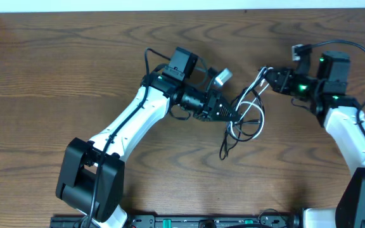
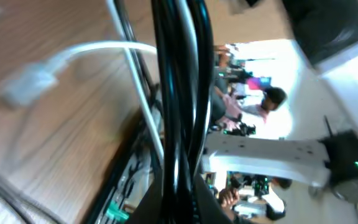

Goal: Untangle cables

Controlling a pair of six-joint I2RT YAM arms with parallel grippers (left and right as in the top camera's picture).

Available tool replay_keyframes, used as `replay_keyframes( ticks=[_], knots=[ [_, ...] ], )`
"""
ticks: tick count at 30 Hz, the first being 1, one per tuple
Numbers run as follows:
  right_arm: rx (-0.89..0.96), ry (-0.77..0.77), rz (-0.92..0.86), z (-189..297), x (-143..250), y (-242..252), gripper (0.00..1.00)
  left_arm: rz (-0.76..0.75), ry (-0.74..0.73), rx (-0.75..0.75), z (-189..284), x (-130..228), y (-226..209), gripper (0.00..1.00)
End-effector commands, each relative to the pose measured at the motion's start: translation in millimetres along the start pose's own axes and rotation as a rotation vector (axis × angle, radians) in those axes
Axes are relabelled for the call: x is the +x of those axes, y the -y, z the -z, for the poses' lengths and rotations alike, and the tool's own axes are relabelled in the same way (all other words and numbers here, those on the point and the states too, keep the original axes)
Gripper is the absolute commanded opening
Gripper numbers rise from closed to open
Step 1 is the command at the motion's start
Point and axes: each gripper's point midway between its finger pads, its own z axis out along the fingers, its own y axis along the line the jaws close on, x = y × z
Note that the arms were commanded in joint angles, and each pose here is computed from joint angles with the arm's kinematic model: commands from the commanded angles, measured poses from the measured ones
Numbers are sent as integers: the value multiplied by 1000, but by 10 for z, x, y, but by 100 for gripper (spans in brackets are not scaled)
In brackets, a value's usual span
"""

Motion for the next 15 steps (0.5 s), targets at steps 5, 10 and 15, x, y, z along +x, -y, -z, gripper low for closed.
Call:
replay_keyframes(
  ticks=[5, 10, 15],
  knots=[
    [447, 175, -244, 647, -319, 1164, 4, 72, -4, -243, 123, 201, -458, 7],
    [476, 102, -321, 719, -88, 1262, 4, 17, -6, -246, 135, 190, -467, 8],
    [186, -47, -216, 468, 107, 706, 26, -41, 18, -236, 130, 93, -441, 7]
  ],
)
